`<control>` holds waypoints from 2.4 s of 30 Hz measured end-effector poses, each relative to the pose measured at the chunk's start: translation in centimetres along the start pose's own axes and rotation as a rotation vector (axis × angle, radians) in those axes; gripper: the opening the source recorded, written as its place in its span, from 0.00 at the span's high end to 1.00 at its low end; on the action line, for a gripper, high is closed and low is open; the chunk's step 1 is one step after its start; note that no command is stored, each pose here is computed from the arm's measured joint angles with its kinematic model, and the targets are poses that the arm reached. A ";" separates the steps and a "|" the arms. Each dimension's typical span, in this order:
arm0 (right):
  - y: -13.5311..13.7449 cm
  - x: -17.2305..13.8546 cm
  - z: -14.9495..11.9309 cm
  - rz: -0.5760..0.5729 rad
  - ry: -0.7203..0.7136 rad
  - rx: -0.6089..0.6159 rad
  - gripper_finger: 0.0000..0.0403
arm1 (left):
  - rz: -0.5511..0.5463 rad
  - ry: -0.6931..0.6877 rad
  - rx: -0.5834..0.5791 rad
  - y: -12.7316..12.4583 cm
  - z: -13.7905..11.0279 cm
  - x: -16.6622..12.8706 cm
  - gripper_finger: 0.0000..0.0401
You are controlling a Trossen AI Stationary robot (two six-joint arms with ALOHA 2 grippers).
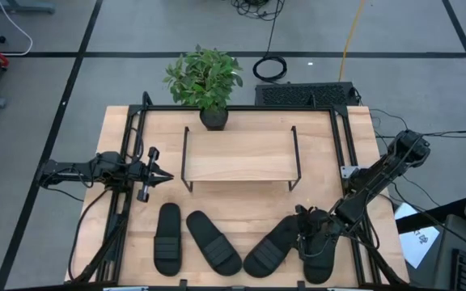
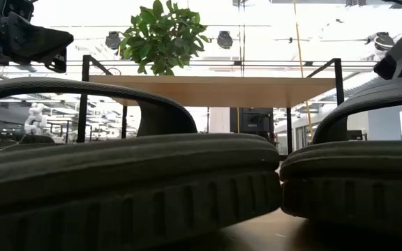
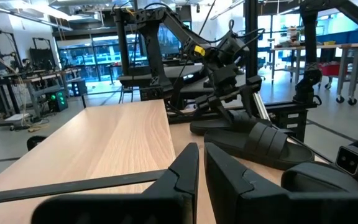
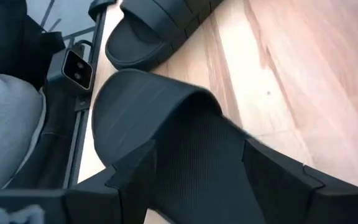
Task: Pick and place slides into the shelf
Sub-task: Put the middle right black slide on the shelf
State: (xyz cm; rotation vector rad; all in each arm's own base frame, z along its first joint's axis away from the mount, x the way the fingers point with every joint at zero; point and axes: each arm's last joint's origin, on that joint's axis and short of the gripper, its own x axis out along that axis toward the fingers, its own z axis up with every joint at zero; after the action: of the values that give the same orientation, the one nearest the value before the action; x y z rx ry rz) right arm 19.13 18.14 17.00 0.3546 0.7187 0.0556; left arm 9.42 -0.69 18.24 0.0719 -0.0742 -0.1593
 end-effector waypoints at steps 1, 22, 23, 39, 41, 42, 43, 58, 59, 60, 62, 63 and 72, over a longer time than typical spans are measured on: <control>0.0 0.0 0.0 0.002 0.007 0.009 0.43 | 0.000 0.000 0.000 0.0 0.0 0.0 0.92; 0.4 2.6 -1.6 0.040 0.068 0.126 0.31 | 0.000 -0.002 -0.002 0.0 0.0 0.0 0.92; 0.5 2.7 -1.6 0.047 0.063 0.126 0.31 | 0.000 -0.001 -0.002 0.0 0.0 0.0 0.92; 0.5 2.1 -0.9 0.108 0.103 0.086 0.31 | 0.000 -0.001 -0.003 0.0 0.0 0.0 0.92; 0.5 1.3 -0.4 0.119 0.088 0.080 0.31 | 0.000 -0.001 -0.003 0.0 0.0 0.0 0.92; 0.6 0.9 -0.1 0.125 0.077 0.081 0.31 | 0.000 -0.001 -0.003 0.0 0.0 0.0 0.92; 0.5 0.5 0.2 0.123 0.060 0.081 0.31 | 0.000 -0.001 -0.003 0.0 0.0 0.0 0.92; 1.1 0.0 0.0 0.140 0.038 0.168 0.31 | -0.001 0.001 -0.003 0.0 0.0 0.0 0.92; 1.2 0.1 -0.1 0.141 0.040 0.175 0.31 | 0.000 0.003 -0.003 0.0 0.0 0.0 0.92; 1.2 0.3 -0.2 0.144 0.039 0.182 0.31 | -0.001 0.005 -0.003 0.0 0.0 0.0 0.92; 1.3 0.6 -0.3 0.151 0.034 0.190 0.31 | 0.000 0.006 -0.003 0.0 -0.1 0.0 0.92; 1.4 0.7 -0.3 0.154 0.032 0.192 0.31 | 0.000 0.006 -0.003 0.0 -0.1 0.0 0.92; 1.3 2.0 -1.0 0.128 0.040 0.214 0.31 | -0.001 0.007 -0.004 0.0 -0.1 0.0 0.92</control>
State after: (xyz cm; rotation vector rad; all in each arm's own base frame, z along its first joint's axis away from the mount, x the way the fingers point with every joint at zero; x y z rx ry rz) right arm 20.08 19.98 15.43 0.6057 0.7429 0.1076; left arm 9.43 -0.69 18.17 0.0689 -0.0666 -0.1603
